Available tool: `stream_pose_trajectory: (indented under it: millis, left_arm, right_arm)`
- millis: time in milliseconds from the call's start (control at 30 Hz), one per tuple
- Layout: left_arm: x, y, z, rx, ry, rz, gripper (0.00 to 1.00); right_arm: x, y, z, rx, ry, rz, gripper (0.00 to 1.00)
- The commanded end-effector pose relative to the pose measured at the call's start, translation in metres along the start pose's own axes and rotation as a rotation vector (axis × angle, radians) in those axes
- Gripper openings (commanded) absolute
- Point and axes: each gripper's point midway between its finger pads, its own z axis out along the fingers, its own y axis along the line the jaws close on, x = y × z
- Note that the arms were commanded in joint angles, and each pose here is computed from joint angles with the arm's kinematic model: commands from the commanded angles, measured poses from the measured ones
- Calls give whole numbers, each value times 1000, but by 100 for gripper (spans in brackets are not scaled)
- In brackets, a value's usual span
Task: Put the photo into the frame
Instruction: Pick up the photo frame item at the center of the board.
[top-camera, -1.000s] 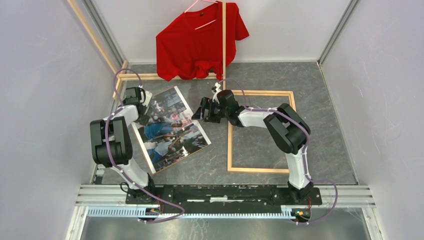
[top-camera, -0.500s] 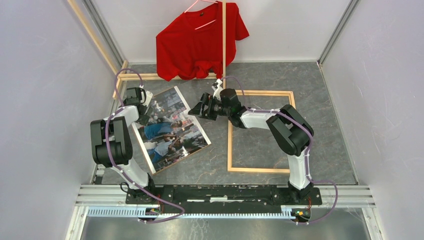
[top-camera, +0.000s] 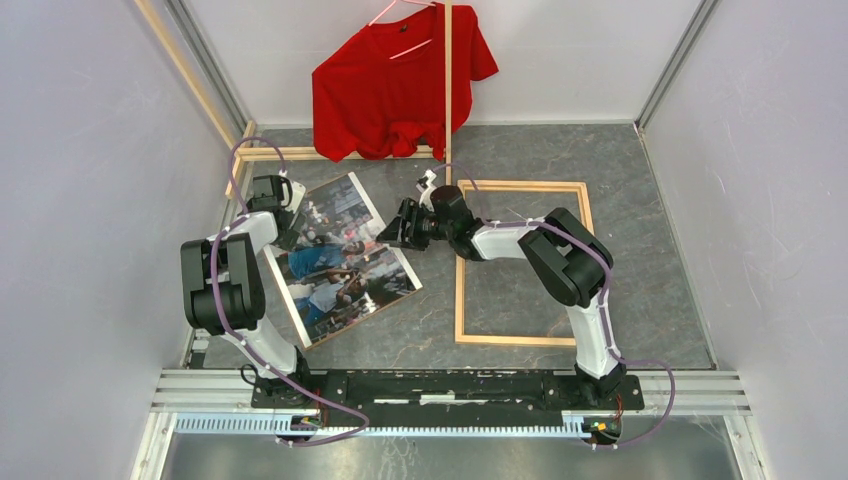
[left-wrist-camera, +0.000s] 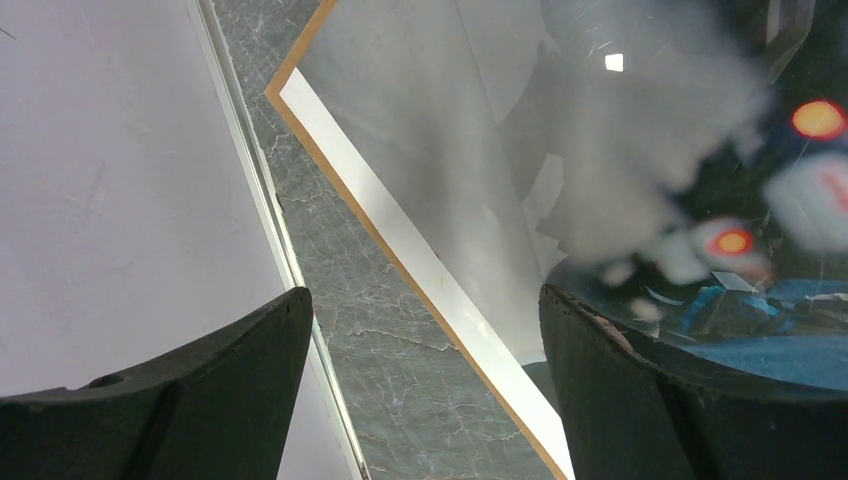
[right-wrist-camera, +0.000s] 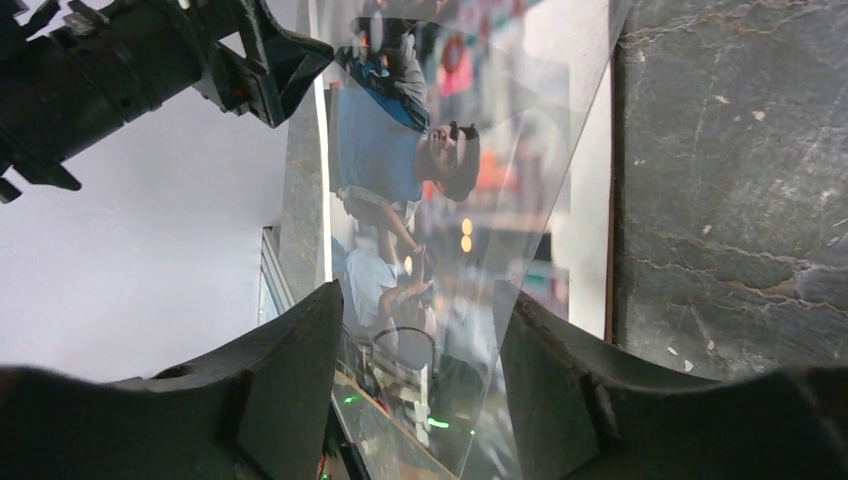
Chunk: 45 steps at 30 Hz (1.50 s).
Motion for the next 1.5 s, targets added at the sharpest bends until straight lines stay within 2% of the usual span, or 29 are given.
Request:
stream_pose_trajectory:
  millis: [0, 33, 133, 200, 300, 533, 667, 767, 933, 1100, 1233, 1367, 1467]
  left_arm:
    - [62, -53, 11, 191, 179, 84, 91]
    - [62, -53, 11, 192, 180, 85, 91]
    - [62, -54, 9, 203, 181, 87, 91]
    - [59, -55, 6, 235, 175, 74, 92]
    - [46, -49, -6, 297, 142, 17, 99]
    - [18, -16, -36, 273, 71, -39, 100]
    - [4, -4, -57, 273, 38, -67, 100]
    - [1, -1, -67, 268, 21, -80, 100]
    - [3, 2, -77, 258, 17, -82, 100]
    - [1, 0, -86, 282, 1, -91, 100]
    - [-1, -3, -90, 290, -13, -88, 100]
    - [-1, -10, -90, 314, -15, -83, 100]
    - [-1, -17, -92, 331, -21, -72, 100]
  right_arm:
    - [-20, 19, 5, -23, -46, -51, 57]
    - [-23, 20, 5, -14, -52, -60, 49]
    - [-28, 22, 6, 7, -52, -89, 15]
    - [-30, 26, 2, 5, -56, -100, 1]
    - [-29, 35, -10, -3, -62, -126, 0]
    - [1, 59, -50, -29, -46, -201, 0]
    - [35, 67, -78, -33, -13, -243, 0]
    - [39, 66, -102, 3, -51, -287, 0]
    - [-2, 85, -162, 101, -201, -419, 0]
    - [-59, 100, -254, 248, -374, -524, 0]
    - [-89, 111, -332, 433, -492, -593, 0]
    - [-109, 123, -402, 669, -564, -675, 0]
    - [-118, 133, -430, 773, -573, -706, 0]
